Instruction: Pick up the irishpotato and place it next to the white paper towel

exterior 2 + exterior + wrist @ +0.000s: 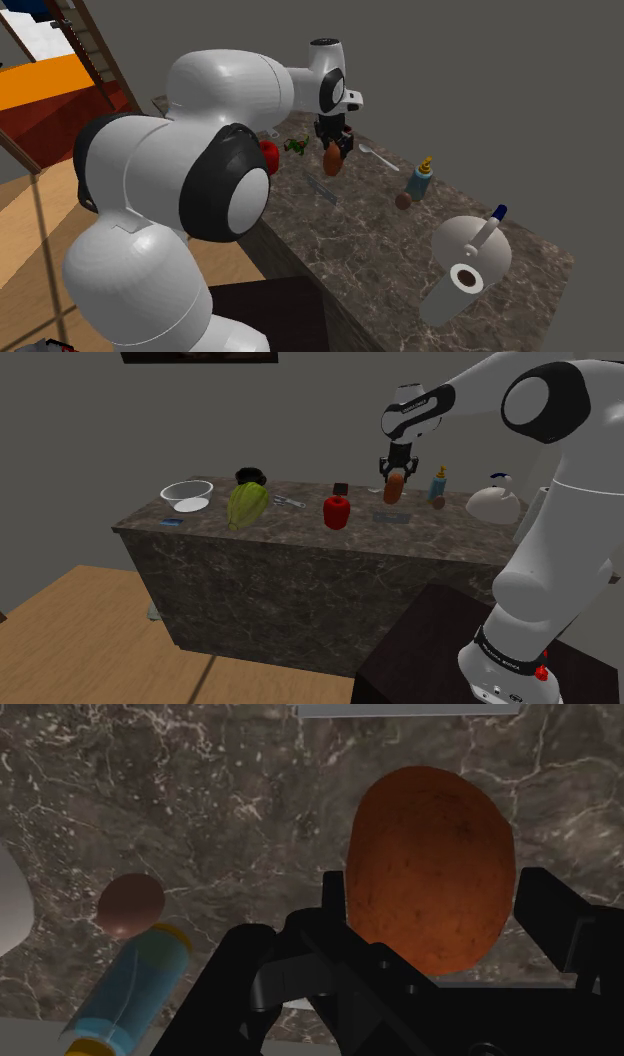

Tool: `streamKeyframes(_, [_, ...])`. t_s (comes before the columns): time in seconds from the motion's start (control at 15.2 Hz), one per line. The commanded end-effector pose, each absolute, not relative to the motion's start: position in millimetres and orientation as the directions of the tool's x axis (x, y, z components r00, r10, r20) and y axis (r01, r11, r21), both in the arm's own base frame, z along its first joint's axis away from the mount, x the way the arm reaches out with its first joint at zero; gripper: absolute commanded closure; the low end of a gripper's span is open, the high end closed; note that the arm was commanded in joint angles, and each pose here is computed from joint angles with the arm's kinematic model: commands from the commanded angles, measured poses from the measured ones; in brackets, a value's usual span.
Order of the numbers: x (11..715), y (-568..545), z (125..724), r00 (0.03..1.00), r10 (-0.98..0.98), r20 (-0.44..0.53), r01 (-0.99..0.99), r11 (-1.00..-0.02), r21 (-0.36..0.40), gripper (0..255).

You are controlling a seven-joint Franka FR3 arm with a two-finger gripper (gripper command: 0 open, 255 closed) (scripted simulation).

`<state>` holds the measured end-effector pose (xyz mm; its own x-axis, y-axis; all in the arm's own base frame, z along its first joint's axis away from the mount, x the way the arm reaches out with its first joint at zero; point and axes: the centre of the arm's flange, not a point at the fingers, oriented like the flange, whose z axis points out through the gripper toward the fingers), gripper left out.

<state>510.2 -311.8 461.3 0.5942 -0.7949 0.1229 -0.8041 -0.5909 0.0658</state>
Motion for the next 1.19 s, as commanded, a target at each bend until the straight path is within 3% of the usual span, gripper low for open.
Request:
streamKeyframes(0.0, [510,-311,473,0.594,-0.795,0.123,-0.804,-0.591,0.066,255])
streamKeyframes(1.12, [510,-311,563,0.594,-0.795,0.123,-0.804,-0.591,0.066,255])
